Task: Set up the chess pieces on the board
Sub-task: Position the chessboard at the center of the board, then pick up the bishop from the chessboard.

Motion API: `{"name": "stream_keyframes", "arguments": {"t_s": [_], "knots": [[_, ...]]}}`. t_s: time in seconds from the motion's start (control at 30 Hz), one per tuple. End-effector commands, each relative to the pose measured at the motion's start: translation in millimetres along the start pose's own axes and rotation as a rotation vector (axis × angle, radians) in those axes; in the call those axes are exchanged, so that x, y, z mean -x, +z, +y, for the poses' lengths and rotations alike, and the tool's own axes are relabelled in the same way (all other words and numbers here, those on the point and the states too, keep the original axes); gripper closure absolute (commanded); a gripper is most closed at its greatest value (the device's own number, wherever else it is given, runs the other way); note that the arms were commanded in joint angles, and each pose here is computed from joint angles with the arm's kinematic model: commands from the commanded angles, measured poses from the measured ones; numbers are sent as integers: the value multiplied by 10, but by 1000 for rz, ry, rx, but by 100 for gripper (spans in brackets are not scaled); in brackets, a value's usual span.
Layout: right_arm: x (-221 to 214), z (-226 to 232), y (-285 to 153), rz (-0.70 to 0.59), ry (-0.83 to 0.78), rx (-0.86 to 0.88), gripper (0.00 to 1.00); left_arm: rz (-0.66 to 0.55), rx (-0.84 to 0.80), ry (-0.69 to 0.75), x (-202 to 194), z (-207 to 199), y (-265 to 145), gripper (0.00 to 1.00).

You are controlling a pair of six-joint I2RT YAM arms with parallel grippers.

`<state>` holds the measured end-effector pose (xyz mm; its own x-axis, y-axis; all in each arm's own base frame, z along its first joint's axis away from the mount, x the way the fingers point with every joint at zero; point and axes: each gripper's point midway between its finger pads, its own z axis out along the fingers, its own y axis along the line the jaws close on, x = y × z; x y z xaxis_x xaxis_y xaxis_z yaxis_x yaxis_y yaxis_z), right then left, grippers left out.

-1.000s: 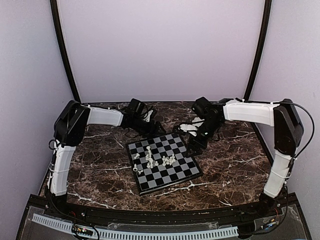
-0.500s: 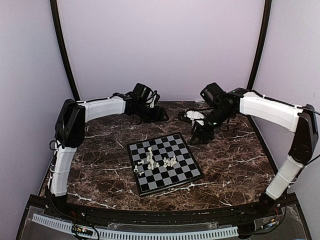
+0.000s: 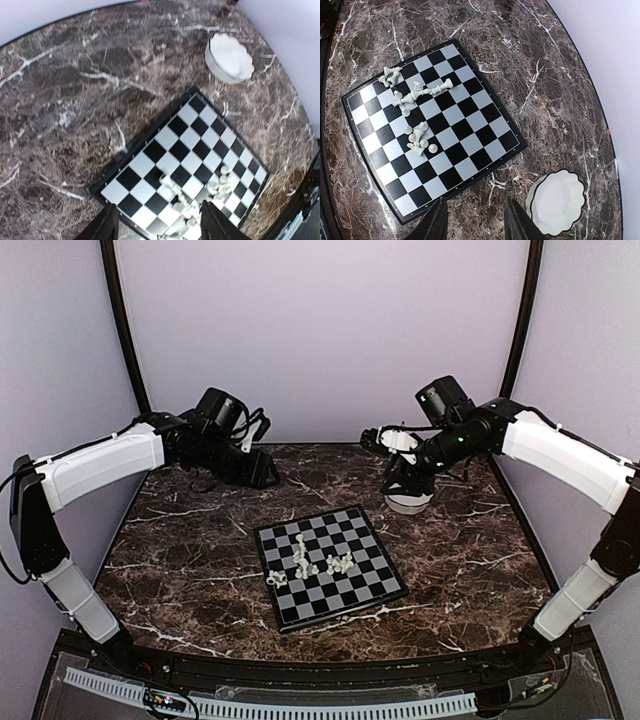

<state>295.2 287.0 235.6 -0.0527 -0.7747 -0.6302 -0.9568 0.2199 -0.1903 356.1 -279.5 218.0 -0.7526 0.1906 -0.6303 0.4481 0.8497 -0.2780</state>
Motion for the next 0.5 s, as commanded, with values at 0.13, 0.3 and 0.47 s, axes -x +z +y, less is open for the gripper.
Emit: {"name": "stream_keyframes", "arguments": {"t_s": [0.13, 0.3, 0.47], "knots": [[-10, 173, -30, 42, -31, 45, 64, 245, -71, 38, -923, 9, -147, 45], [-84, 255, -71, 46, -48, 61, 67, 294, 29, -137, -1240, 134, -254, 46], [-168, 510, 28, -52, 23, 153, 67, 328, 103, -322, -1430, -86, -274, 47]]}}
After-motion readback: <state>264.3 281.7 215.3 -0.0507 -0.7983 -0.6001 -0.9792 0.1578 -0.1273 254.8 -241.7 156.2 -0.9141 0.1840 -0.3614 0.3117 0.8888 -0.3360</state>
